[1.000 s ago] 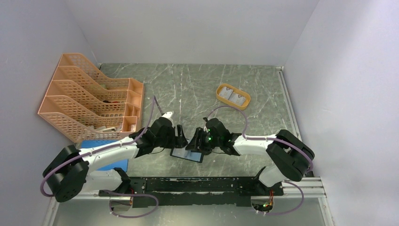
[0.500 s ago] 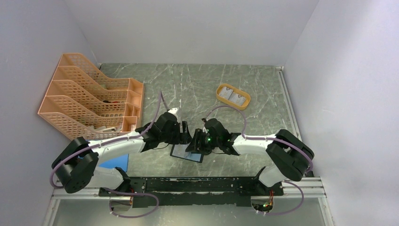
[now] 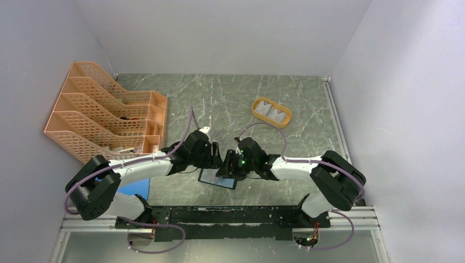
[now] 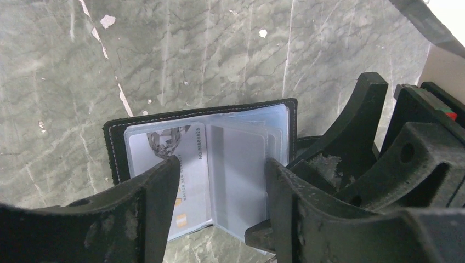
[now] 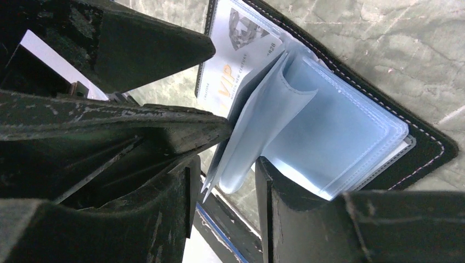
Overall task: Put the credit cards into the card holder
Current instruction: Turn over the card slot in the card holder.
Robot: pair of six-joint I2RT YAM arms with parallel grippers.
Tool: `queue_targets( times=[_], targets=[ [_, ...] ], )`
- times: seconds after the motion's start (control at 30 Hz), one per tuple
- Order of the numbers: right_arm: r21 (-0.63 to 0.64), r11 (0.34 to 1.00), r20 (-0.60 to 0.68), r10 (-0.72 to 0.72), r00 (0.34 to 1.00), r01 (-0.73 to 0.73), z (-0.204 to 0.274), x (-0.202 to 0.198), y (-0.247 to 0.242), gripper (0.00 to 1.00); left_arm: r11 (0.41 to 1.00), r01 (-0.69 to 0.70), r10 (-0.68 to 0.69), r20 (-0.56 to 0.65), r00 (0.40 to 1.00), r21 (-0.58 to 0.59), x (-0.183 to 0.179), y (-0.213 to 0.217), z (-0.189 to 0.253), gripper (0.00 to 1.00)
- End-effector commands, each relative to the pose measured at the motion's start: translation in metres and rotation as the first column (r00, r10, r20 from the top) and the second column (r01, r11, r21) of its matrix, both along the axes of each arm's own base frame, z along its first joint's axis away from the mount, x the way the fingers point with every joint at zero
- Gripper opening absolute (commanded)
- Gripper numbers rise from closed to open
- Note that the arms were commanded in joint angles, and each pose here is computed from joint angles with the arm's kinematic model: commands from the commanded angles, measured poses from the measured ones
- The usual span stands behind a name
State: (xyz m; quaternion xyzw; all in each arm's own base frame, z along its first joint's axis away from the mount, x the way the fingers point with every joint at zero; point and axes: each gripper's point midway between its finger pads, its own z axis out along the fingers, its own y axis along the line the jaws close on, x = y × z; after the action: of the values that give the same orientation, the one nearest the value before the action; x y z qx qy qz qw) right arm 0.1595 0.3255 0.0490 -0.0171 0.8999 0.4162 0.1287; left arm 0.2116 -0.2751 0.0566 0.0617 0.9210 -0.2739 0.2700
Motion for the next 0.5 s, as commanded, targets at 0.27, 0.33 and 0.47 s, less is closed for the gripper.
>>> queue_targets(
  times=[0.27,0.33,0.47],
  targets=[
    [0.111,0.993,0.097,0.023,0.995,-0.034,0.038,0.010,0.019,0.47,1.000,0.026,-0.026,0.013,1.000,-0.004,0.002,-0.004,0.003,0.43],
    [0.108,0.994,0.100,0.019,0.995,-0.030,0.038,0.010,0.018,0.47,1.000,0.018,-0.018,0.018,1.000,0.003,0.003,-0.002,0.004,0.36],
    [0.097,0.995,0.103,0.011,0.995,-0.022,0.038,0.010,0.014,0.47,1.000,0.005,-0.005,0.023,1.000,0.020,0.005,0.003,0.003,0.25]
  ],
)
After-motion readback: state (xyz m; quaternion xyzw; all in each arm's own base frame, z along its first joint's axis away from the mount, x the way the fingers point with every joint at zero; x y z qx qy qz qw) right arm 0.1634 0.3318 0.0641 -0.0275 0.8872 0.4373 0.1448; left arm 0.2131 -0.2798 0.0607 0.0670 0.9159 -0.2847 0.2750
